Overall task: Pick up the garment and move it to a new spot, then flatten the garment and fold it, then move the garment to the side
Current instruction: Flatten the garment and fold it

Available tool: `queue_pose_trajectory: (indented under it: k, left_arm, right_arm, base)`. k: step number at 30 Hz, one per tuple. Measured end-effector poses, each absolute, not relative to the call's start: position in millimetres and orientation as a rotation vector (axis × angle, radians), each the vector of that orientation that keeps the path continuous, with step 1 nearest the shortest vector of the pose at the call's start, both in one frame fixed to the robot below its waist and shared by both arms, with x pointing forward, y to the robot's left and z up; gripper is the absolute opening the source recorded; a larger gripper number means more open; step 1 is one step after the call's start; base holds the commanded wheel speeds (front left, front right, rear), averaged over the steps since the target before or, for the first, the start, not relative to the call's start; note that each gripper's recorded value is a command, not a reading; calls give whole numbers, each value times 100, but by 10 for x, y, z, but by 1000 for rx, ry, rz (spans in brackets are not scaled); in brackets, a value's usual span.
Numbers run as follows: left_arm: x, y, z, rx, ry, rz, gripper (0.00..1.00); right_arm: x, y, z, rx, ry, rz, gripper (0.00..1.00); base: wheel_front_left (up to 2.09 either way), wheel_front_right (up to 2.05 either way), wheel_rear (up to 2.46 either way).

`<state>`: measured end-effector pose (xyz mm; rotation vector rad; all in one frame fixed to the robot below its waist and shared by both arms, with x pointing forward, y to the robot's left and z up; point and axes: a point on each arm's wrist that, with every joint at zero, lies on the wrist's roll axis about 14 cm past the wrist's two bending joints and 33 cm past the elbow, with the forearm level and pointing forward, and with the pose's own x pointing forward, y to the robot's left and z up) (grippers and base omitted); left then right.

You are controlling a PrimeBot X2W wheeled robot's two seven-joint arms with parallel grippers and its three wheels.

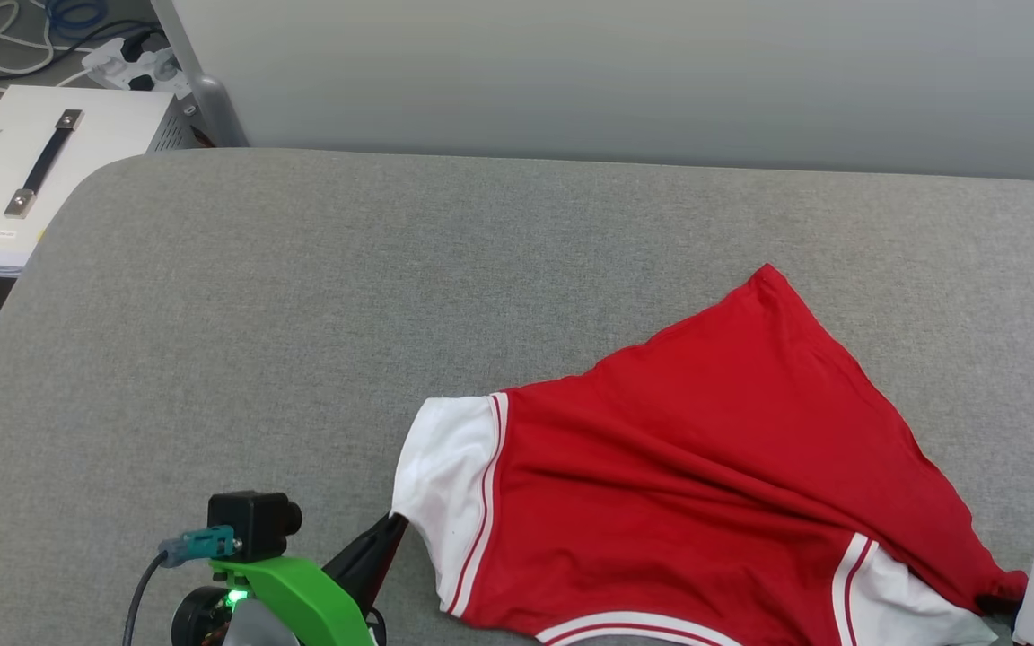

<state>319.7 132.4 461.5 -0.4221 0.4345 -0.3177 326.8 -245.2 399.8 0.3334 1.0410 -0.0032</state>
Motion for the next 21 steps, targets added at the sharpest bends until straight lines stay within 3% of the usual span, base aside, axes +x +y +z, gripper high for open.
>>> queue_pose_trajectory:
  k: [5,6,7,12,21]
  left_arm:
    - [3195,1315,4614,-421,438,-322,0]
    - [3195,1316,4615,-420,438,-322,0]
    - [3195,1316,4615,-420,439,-322,0]
    - [3186,1314,4617,-421,441,-323,0]
    - [3221,1279,4633,-433,441,-331,0]
  right_arm:
    - [3264,-2438,3992,332,1044,1,0]
    - [3269,-2426,3996,329,1044,7,23]
    - [3276,-2423,4003,322,1043,10,100]
    - [3377,-2435,4148,266,1017,41,100]
    - [3917,-2065,4788,139,912,216,100]
  base:
    - [0,0,0]
    - [0,0,0]
    - [0,0,0]
    - [0,0,0]
    - [0,0,0]
